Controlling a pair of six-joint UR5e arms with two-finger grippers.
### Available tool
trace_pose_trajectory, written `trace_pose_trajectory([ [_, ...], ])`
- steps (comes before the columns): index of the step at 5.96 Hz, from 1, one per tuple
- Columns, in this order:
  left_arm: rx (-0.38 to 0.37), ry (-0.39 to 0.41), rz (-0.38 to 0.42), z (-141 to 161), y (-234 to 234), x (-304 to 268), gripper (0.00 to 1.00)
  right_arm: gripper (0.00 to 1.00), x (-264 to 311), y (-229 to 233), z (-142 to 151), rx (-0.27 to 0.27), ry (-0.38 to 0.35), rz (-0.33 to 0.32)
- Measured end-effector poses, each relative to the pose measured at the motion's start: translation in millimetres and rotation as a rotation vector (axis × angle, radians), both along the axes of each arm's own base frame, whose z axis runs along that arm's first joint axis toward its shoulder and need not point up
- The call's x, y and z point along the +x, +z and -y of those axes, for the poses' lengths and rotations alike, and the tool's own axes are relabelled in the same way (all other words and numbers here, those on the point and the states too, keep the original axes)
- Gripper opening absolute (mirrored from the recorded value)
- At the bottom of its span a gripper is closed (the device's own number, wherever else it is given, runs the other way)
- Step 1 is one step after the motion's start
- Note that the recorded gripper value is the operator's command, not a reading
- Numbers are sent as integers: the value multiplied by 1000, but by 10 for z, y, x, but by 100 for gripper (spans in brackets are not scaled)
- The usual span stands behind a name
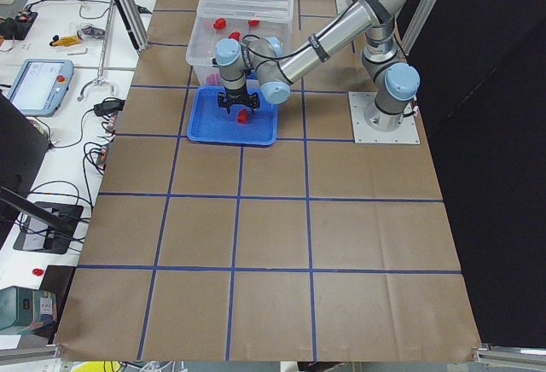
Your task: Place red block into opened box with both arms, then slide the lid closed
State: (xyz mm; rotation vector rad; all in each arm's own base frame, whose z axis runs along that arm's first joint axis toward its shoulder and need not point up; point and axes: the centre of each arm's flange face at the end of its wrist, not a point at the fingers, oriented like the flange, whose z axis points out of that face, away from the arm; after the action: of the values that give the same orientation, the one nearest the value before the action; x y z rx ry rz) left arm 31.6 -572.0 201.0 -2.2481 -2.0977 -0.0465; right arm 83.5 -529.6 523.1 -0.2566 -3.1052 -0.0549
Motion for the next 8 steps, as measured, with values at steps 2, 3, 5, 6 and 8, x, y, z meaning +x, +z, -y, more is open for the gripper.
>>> trace_pose_trajectory([
  [2,6,-19,-3,12,-111,-13,29,100,364,24,-172,21,9,3],
  [3,2,-24,-1,17,-112,-29,13,100,431,24,-275,45,12,26],
  [5,-20,-26,-8,39,-32,-31,8,100,492,15,-372,69,7,71],
  [6,-35,-27,-30,58,104,-48,8,100,498,18,-383,71,6,73],
  [8,-24,-14,-51,-12,869,-88,7,100,501,30,-408,71,7,72],
])
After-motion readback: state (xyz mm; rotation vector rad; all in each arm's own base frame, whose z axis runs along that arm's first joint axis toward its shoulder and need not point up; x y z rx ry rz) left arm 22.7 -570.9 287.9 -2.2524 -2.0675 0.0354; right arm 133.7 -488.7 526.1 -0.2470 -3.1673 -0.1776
